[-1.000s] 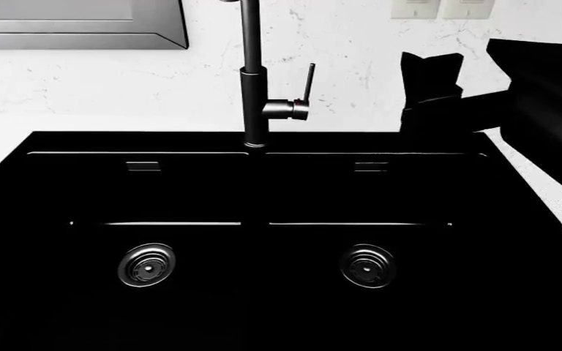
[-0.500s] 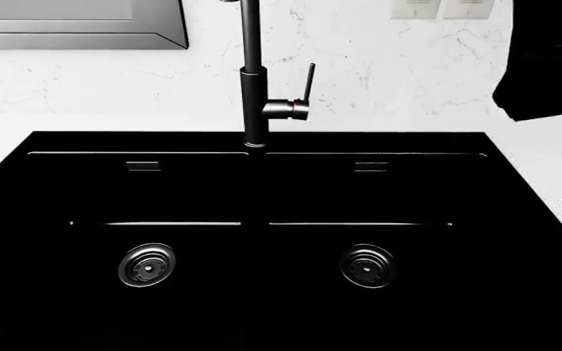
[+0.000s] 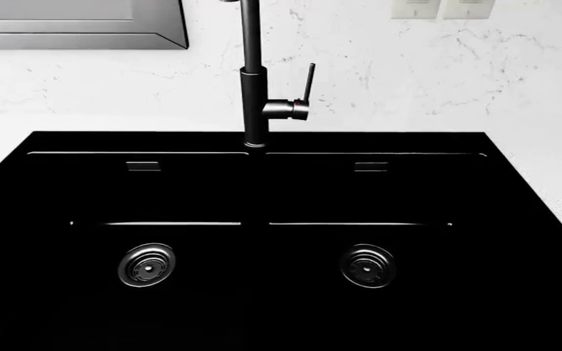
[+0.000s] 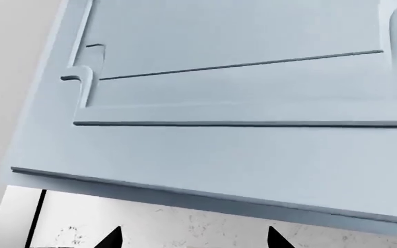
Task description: Pick and place the shaker into the drawer. Then close the cabinet.
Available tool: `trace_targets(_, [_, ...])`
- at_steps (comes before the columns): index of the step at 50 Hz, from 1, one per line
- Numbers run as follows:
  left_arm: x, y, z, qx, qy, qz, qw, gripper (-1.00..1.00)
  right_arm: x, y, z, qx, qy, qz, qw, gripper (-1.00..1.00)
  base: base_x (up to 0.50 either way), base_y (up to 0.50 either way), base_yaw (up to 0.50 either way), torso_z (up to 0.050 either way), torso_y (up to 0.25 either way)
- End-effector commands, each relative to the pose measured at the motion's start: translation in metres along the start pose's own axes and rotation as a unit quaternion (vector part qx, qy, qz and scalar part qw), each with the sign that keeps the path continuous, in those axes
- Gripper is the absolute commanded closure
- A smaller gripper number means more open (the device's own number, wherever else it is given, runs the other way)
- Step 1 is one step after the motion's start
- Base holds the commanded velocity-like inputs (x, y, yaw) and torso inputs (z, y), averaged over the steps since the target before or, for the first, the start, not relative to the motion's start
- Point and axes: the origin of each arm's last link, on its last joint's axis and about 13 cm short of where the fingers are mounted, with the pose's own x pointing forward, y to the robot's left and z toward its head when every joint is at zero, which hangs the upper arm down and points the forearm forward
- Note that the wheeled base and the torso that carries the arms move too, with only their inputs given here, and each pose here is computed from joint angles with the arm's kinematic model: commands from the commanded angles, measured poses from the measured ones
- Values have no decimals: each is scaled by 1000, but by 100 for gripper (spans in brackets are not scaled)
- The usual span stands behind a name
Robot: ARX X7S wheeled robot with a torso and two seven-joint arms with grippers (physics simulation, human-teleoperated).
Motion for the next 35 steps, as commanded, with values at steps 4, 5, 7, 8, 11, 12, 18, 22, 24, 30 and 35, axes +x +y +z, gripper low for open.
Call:
trace_targets(4, [1,-3,0,-12,2,-8,1000,-100,25,-11,27,-23,-33,-38,998,-100,0,0,0,0,0])
trace_targets(5, [1,-3,0,-12,2,-9,1000,-100,28,-13,29,-25,-34,-41,998,-100,0,0,0,0,0])
trace_targets(7, [1,-5,-1,-13,3,-11,1000,-100,37,-16,29,-31,-31,-50,998,-100,0,0,0,0,0])
trace_targets(8, [2,-6,-1,-13,4,-12,1000,-100,42,-18,28,-32,-28,-55,998,-100,0,0,0,0,0])
trace_targets(11, [1,-7,-2,-15,5,-14,1000,-100,55,-24,25,-40,-20,-69,997,-100,0,0,0,0,0])
trace_targets(12, [1,-7,-2,-15,6,-14,1000,-100,58,-26,25,-42,-17,-72,996,-100,0,0,0,0,0])
trace_targets(18, [3,-9,-6,-19,12,-17,1000,-100,87,-34,19,-60,2,-91,994,-100,0,0,0,0,0])
trace_targets(22, [3,-10,-6,-20,15,-18,1000,-100,106,-39,5,-67,24,-102,992,-100,0,0,0,0,0])
trace_targets(24, [3,-10,-7,-21,16,-20,999,-100,112,-42,-2,-67,34,-108,991,-100,0,0,0,0,0])
trace_targets(30, [4,-9,-13,-25,24,-17,999,-100,134,-58,-30,-69,95,-118,986,-100,0,0,0,0,0])
trace_targets(35, [3,-9,-12,-22,27,-15,999,-100,151,-74,-53,-45,140,-136,980,-100,0,0,0,0,0])
